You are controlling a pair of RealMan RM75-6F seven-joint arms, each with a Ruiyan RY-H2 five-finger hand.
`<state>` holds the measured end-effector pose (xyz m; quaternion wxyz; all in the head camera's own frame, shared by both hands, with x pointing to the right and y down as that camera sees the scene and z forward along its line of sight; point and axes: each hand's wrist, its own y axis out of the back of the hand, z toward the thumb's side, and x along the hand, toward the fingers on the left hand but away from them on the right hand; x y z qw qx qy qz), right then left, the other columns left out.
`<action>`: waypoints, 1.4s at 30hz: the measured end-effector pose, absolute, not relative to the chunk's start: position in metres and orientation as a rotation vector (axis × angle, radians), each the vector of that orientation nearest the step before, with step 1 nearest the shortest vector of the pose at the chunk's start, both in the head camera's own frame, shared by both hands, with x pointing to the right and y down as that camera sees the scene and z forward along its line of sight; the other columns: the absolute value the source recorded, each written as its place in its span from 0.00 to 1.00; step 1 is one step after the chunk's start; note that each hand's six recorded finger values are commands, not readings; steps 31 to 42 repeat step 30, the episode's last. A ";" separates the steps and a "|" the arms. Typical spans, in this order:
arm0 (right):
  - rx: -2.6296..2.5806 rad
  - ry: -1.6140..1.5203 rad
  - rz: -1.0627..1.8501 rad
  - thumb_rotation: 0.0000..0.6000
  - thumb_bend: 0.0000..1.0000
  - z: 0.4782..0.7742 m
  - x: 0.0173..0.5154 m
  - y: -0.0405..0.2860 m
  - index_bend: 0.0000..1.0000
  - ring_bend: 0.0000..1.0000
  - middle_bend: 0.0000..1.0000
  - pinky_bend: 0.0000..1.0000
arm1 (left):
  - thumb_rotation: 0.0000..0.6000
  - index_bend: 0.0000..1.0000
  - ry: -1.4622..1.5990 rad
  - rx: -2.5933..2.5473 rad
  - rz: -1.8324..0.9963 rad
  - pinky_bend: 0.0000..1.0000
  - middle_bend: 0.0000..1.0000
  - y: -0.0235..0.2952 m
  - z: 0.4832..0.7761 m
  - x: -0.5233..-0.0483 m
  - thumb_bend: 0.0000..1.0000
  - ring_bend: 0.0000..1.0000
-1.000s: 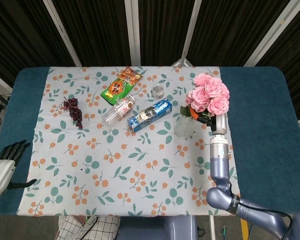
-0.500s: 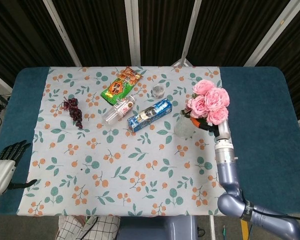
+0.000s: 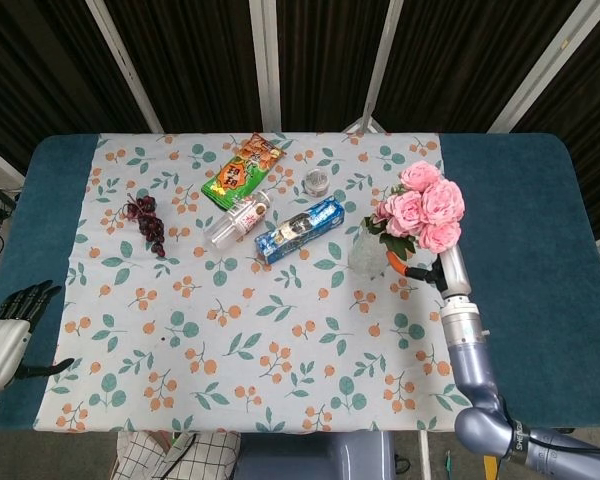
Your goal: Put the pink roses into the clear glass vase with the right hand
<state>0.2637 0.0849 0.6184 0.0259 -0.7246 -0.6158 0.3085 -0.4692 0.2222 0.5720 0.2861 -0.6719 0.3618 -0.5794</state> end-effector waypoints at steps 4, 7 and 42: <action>-2.203 -1.858 1.008 1.00 0.31 0.614 0.282 0.093 0.00 0.00 0.00 0.00 | 1.00 0.00 0.969 -1.795 -1.549 0.00 0.00 0.222 0.572 -0.470 0.00 0.00; -2.168 -1.821 1.065 1.00 0.31 0.611 0.299 0.101 0.00 0.00 0.00 0.00 | 1.00 0.00 0.968 -1.795 -1.550 0.00 0.00 0.223 0.571 -0.470 0.00 0.00; -1.471 -0.993 1.480 1.00 0.31 0.558 0.426 0.222 0.00 0.00 0.00 0.00 | 1.00 0.00 0.902 -1.646 -1.568 0.00 0.00 0.221 0.571 -0.477 0.00 0.00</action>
